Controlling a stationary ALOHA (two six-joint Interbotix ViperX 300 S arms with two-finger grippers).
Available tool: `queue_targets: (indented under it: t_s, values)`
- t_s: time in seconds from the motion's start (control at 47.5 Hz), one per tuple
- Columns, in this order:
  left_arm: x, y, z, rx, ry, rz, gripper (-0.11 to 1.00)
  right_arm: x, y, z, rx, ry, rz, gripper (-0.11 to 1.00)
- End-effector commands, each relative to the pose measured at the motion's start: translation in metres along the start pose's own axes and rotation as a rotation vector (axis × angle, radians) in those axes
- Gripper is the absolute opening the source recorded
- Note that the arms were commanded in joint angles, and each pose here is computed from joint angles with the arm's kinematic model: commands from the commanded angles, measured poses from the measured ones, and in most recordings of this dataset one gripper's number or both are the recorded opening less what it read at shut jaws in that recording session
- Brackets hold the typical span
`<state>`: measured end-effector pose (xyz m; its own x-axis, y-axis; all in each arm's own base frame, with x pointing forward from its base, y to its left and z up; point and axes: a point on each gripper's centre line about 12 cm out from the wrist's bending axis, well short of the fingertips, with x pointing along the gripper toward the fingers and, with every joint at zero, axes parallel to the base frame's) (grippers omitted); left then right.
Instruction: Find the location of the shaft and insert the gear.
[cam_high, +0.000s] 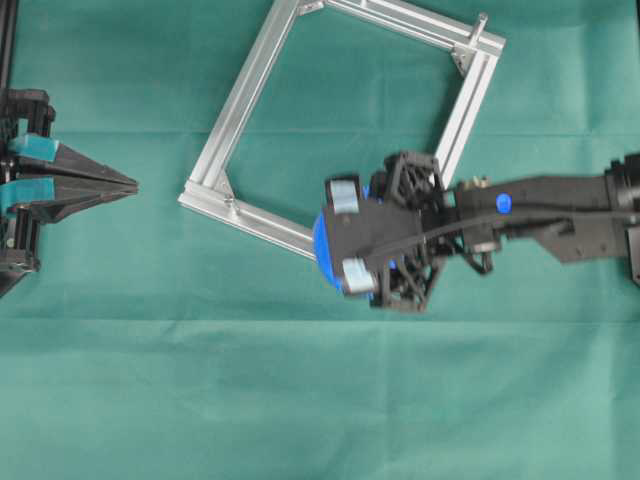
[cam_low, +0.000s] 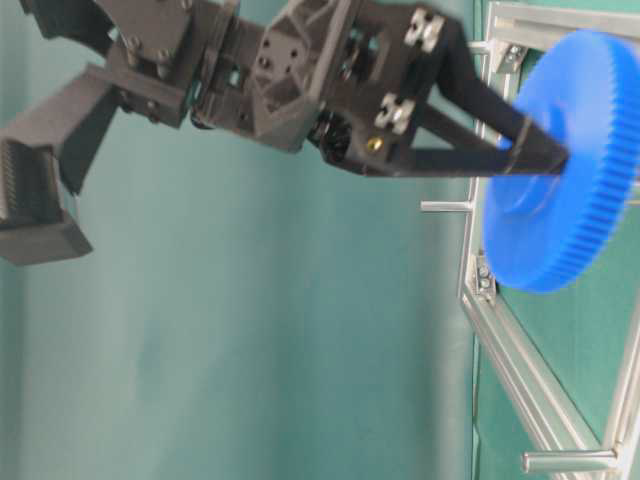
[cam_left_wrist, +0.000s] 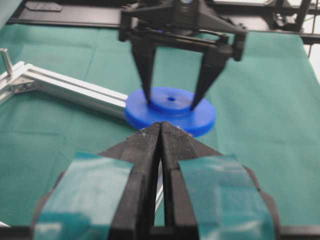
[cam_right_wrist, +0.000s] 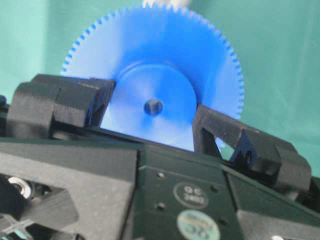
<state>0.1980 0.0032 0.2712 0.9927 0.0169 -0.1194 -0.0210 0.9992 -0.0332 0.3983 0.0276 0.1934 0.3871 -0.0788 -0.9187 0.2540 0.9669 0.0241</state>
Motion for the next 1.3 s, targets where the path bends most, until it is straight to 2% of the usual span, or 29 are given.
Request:
queue_targets:
  t_s: [0.0,0.252,0.589,1.157,1.283]
  values:
    - [0.002,0.0,0.012,-0.002,-0.028,0.002,0.01,-0.012,0.009,0.005,0.002,-0.042,0.034,0.69]
    - [0.002,0.0,0.011,-0.002,-0.026,0.002,0.01,-0.013,0.019,0.003,0.013,-0.052,0.055,0.69]
    - [0.002,0.0,0.011,-0.002,-0.026,0.002,0.01,-0.011,0.017,0.009,0.0,-0.086,0.052,0.69]
    - [0.002,0.0,0.011,-0.003,-0.026,0.002,0.01,-0.004,-0.027,0.023,0.054,-0.107,-0.02,0.69]
    - [0.002,0.0,0.011,-0.003,-0.028,0.002,0.01,-0.004,-0.032,0.024,0.06,-0.109,-0.025,0.69]
